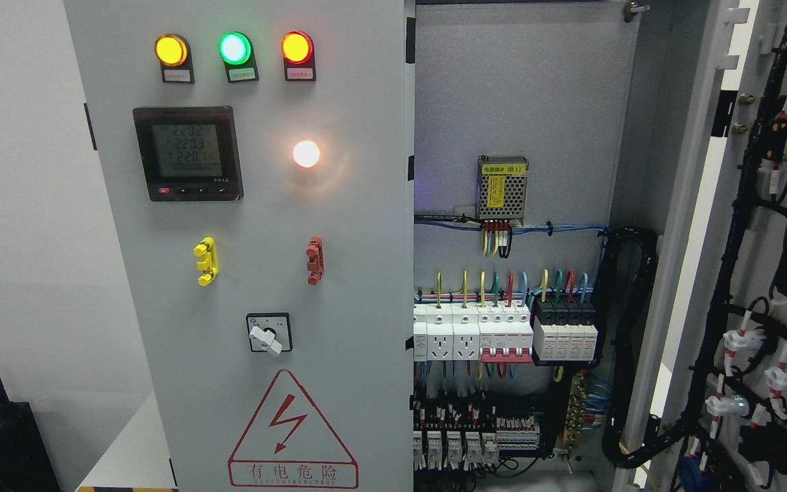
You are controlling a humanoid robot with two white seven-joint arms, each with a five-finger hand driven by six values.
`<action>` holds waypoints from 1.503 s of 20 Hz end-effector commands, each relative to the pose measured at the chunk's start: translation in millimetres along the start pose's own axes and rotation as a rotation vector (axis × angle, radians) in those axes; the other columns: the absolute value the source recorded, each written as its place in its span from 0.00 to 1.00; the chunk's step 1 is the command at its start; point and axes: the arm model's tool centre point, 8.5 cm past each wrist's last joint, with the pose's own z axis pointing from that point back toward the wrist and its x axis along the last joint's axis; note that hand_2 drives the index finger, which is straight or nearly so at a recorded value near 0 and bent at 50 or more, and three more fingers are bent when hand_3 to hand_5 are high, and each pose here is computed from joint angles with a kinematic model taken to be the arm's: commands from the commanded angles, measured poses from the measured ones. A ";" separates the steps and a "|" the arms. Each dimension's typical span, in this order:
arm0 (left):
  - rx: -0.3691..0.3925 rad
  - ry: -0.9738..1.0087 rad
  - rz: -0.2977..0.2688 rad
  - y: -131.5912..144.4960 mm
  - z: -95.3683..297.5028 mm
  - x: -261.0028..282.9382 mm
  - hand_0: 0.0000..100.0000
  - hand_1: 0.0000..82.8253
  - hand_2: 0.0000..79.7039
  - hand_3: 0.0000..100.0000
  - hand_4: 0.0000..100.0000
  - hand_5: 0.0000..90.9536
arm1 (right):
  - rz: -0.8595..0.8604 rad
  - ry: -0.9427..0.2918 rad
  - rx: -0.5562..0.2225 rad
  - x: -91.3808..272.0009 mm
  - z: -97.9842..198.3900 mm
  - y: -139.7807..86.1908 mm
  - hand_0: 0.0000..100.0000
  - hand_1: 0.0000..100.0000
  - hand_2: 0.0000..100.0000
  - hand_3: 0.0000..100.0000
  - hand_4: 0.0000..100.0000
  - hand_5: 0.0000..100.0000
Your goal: Open door with both hands
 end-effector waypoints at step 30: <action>0.000 -0.013 -0.003 0.6 -1.6 8.6 0.00 0.00 0.00 0.00 0.03 0.00 | 0.089 -0.343 -0.184 119.9 -185.3 -80.5 0.00 0.00 0.00 0.00 0.00 0.00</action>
